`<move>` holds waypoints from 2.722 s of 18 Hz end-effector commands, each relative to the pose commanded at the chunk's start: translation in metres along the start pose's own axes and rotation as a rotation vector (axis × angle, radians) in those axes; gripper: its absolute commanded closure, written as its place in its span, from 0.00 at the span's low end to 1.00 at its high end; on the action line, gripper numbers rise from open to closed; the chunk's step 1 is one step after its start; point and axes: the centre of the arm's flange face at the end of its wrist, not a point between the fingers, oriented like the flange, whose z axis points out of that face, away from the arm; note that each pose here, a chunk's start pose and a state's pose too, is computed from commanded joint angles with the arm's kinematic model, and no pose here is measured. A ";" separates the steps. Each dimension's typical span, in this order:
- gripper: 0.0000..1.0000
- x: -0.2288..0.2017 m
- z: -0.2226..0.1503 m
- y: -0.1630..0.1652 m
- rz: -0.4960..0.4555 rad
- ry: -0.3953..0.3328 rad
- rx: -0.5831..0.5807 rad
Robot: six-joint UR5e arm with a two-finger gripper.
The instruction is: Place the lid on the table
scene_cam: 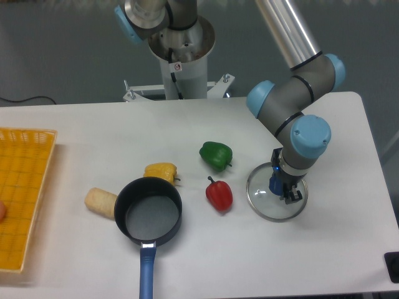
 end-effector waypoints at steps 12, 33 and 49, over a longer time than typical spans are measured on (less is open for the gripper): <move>0.39 0.001 0.003 -0.002 0.000 0.004 0.002; 0.01 0.002 -0.001 -0.001 0.000 0.000 0.000; 0.00 0.033 -0.102 0.000 -0.086 -0.083 -0.061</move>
